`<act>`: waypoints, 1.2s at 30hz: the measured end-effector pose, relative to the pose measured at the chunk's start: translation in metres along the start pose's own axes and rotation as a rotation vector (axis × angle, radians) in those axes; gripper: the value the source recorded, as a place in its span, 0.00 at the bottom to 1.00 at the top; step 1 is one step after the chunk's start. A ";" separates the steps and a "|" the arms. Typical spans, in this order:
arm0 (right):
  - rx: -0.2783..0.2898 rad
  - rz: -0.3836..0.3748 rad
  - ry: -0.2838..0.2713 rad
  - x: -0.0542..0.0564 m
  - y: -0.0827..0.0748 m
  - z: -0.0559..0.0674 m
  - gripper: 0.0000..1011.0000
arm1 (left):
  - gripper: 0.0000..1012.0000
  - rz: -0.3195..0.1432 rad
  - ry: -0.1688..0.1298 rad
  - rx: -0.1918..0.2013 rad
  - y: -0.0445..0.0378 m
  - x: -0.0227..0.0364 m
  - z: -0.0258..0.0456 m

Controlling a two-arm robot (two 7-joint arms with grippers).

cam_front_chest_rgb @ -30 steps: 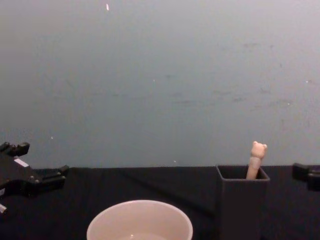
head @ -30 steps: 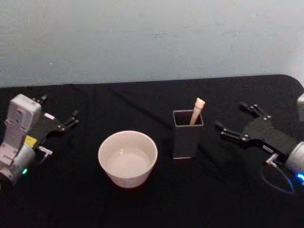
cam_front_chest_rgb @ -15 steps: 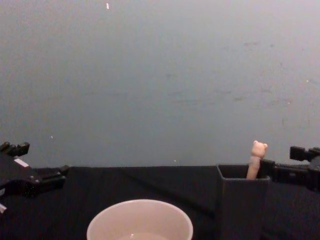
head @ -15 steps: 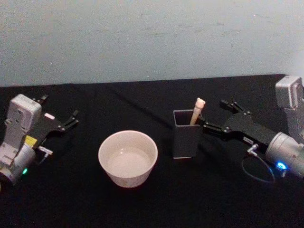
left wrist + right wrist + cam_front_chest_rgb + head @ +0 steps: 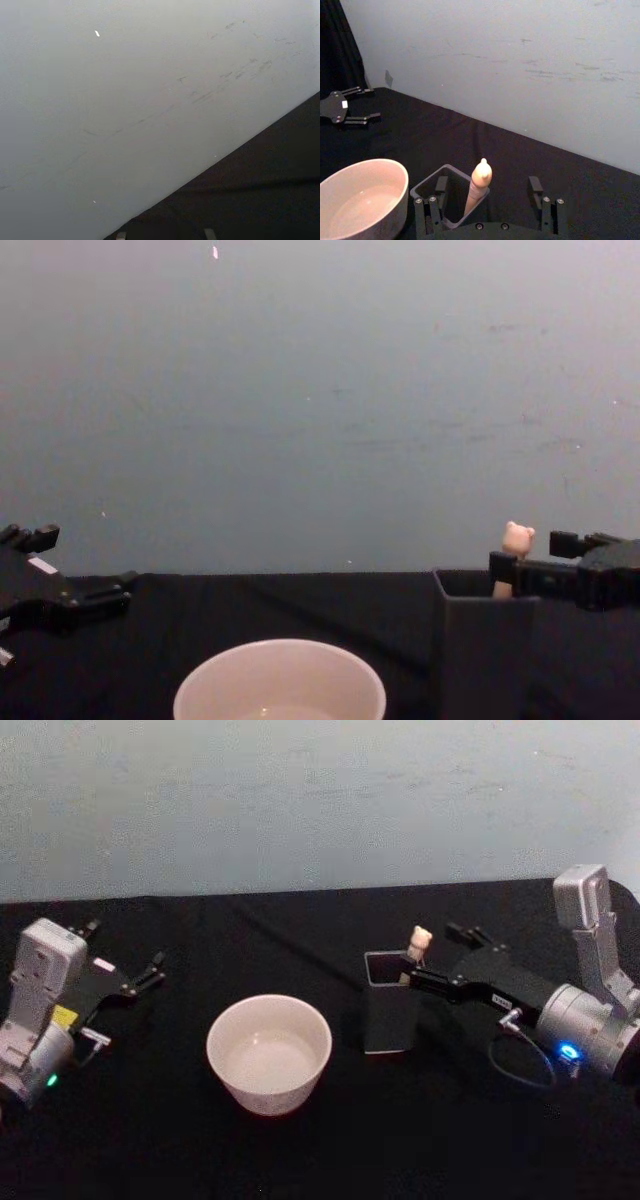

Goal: Pick up the stirring spoon with one hand, stir inside the cup, then place it back in its original position.

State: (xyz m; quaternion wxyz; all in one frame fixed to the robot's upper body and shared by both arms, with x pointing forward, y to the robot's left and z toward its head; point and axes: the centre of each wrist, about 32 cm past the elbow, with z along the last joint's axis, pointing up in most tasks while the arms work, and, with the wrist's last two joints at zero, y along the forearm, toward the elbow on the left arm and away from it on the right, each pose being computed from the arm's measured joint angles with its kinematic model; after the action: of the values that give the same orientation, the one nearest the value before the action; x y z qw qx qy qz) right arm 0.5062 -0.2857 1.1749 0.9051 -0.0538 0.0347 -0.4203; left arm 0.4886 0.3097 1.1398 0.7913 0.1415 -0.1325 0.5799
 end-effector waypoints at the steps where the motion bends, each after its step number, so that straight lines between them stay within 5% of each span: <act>1: 0.000 0.000 0.002 0.000 0.001 0.000 0.99 | 0.99 0.000 0.000 0.000 0.0000 0.0000 0.0000; 36: -0.010 0.007 0.022 0.002 0.009 0.000 0.97 | 0.99 0.000 0.000 0.000 0.0000 0.0000 0.0000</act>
State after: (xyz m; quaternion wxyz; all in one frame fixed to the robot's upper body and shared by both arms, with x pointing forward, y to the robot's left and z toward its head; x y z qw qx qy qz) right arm 0.5137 -0.2814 1.1741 0.9058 -0.0536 0.0467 -0.4176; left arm 0.4886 0.3097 1.1398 0.7913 0.1415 -0.1325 0.5799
